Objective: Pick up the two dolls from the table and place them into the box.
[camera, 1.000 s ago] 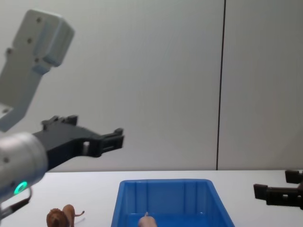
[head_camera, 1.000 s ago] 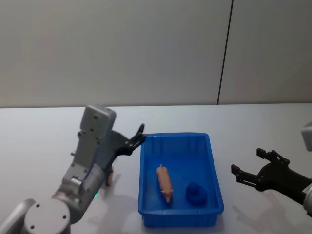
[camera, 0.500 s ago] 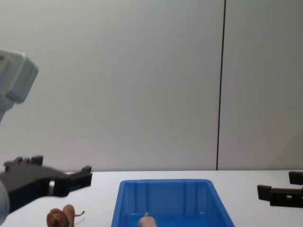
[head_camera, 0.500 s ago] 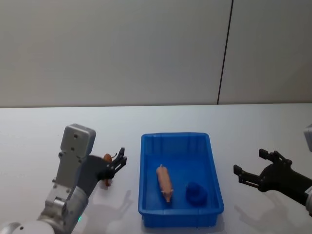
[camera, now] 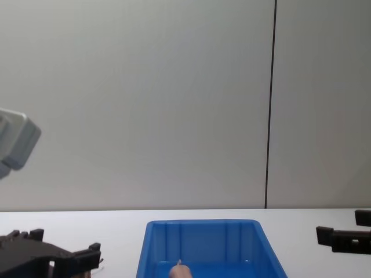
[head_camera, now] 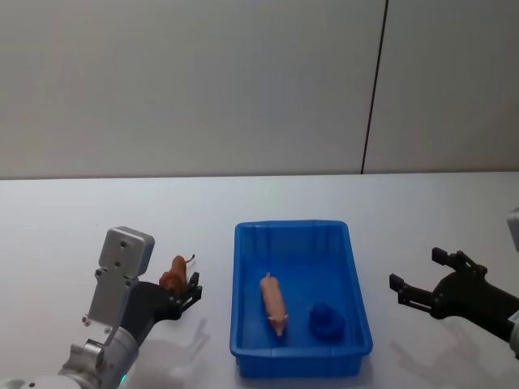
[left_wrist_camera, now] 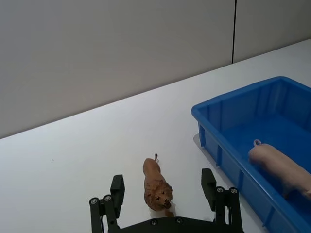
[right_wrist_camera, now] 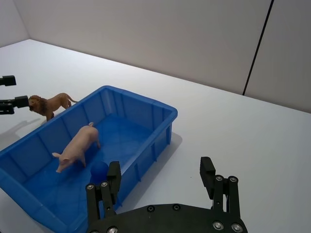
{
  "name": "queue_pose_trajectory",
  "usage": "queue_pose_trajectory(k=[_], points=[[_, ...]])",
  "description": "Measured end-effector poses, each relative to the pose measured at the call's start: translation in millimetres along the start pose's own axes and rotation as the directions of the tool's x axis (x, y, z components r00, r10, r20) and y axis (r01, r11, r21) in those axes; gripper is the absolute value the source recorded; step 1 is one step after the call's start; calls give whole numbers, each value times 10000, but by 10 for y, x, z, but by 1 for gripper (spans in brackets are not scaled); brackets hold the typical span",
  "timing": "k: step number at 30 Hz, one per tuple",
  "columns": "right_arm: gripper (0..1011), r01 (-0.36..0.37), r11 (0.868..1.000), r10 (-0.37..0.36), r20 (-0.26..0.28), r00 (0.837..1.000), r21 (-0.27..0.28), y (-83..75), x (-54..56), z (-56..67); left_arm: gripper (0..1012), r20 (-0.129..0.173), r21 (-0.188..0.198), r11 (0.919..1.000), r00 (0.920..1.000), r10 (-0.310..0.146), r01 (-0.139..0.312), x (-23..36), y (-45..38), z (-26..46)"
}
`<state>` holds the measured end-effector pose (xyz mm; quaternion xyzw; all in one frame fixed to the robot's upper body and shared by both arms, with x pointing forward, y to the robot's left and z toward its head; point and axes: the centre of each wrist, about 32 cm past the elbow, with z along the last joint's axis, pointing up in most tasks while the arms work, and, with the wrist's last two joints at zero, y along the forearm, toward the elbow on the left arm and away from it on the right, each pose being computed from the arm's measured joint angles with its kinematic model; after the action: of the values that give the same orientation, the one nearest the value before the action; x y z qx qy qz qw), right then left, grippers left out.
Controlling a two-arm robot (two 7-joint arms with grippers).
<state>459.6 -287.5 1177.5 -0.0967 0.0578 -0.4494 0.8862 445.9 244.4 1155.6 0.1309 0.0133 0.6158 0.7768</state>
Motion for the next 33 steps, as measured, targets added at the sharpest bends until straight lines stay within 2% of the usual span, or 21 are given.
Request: queue_pose_trajectory(k=[17, 21, 27, 28, 29, 32, 33], points=[[1001, 0, 10000, 0, -8, 10000, -11, -3, 1, -4, 993, 366, 534, 9977, 9984, -430, 411, 124, -261, -156], [1001, -1, 10000, 1, -9, 10000, -11, -3, 1, -4, 914, 441, 659, 9967, 9977, -510, 480, 155, -317, -189], [1001, 0, 10000, 0, -9, 10000, -11, -3, 1, -4, 727, 570, 821, 9949, 9964, -634, 586, 196, -387, -240], [1001, -1, 10000, 1, -8, 10000, -11, -3, 1, -4, 727, 584, 835, 9947, 9962, -647, 597, 200, -393, -245], [1001, -1, 10000, 1, -9, 10000, -12, -3, 1, -4, 674, 603, 851, 9945, 9960, -663, 610, 208, -404, -256], [1001, -1, 10000, 1, -8, 10000, -12, -3, 1, -4, 606, 631, 850, 9943, 9956, -691, 637, 219, -416, -269], [1001, -1, 10000, 1, -8, 10000, -12, -3, 1, -4, 545, 641, 842, 9944, 9955, -693, 638, 226, -424, -277]])
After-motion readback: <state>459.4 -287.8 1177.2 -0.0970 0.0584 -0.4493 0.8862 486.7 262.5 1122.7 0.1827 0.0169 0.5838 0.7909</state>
